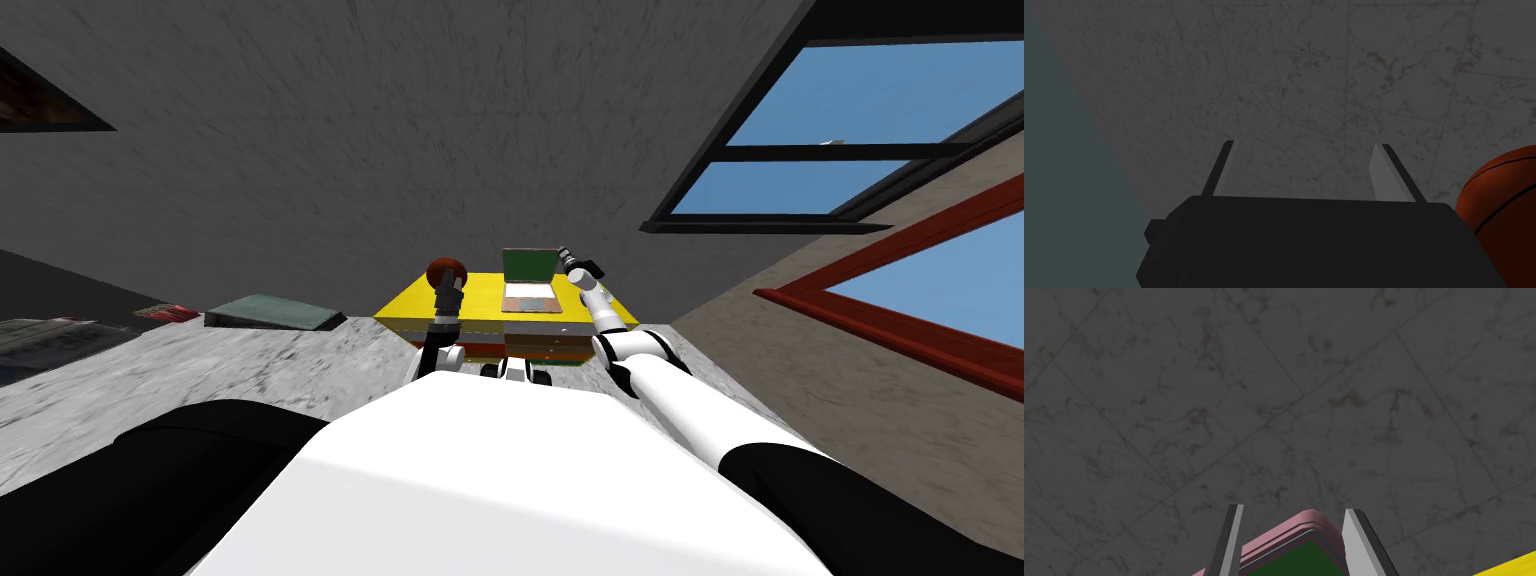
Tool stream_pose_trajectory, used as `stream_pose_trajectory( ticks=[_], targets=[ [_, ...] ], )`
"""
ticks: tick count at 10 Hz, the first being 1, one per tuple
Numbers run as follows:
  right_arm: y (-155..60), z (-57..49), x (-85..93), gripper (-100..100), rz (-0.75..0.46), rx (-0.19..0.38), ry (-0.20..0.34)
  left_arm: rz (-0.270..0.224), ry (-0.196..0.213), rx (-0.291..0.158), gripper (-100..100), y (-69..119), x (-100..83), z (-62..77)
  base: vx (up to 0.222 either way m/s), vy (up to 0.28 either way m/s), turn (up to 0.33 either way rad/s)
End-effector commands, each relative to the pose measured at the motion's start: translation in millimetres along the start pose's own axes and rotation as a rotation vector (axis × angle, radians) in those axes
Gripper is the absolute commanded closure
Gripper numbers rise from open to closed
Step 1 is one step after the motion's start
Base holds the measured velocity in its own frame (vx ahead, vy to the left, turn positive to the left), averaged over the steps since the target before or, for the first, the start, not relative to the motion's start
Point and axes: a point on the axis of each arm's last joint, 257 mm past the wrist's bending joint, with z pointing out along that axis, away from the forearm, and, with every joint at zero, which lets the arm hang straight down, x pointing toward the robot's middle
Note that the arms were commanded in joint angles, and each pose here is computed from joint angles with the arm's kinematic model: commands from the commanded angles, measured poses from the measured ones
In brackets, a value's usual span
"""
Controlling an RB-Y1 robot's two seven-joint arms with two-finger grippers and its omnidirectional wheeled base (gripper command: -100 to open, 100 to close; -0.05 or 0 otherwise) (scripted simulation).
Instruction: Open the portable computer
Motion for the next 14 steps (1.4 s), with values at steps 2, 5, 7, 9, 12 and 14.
stream_pose_trajectory(
  ticks=[2,5,7,9,12,14],
  targets=[
    [-5.5,-11.3,-26.4,100,-0.015,0.018,0.053,0.000,0.000,0.000,0,0.0,0.0,0.0,-0.031,-0.118,0.100],
    [-12.3,-18.6,-24.8,100,-0.020,0.031,0.128,0.000,0.000,0.000,0,0.0,0.0,0.0,-0.031,-0.122,0.102],
    [-17.8,-26.4,-30.3,100,-0.023,0.037,0.174,0.000,0.000,0.000,0,0.0,0.0,0.0,-0.043,-0.110,0.115],
    [-22.7,-34.0,-39.8,100,-0.026,0.039,0.201,0.000,0.000,0.000,0,0.0,0.0,0.0,-0.040,-0.103,0.097],
    [-27.5,-44.8,-38.2,100,-0.026,0.039,0.270,0.000,0.000,0.000,0,0.0,0.0,0.0,-0.029,-0.071,0.079],
    [-31.6,-55.1,-41.5,100,-0.026,0.034,0.317,0.000,0.000,0.000,0,0.0,0.0,0.0,-0.037,-0.124,0.114]
  ],
)
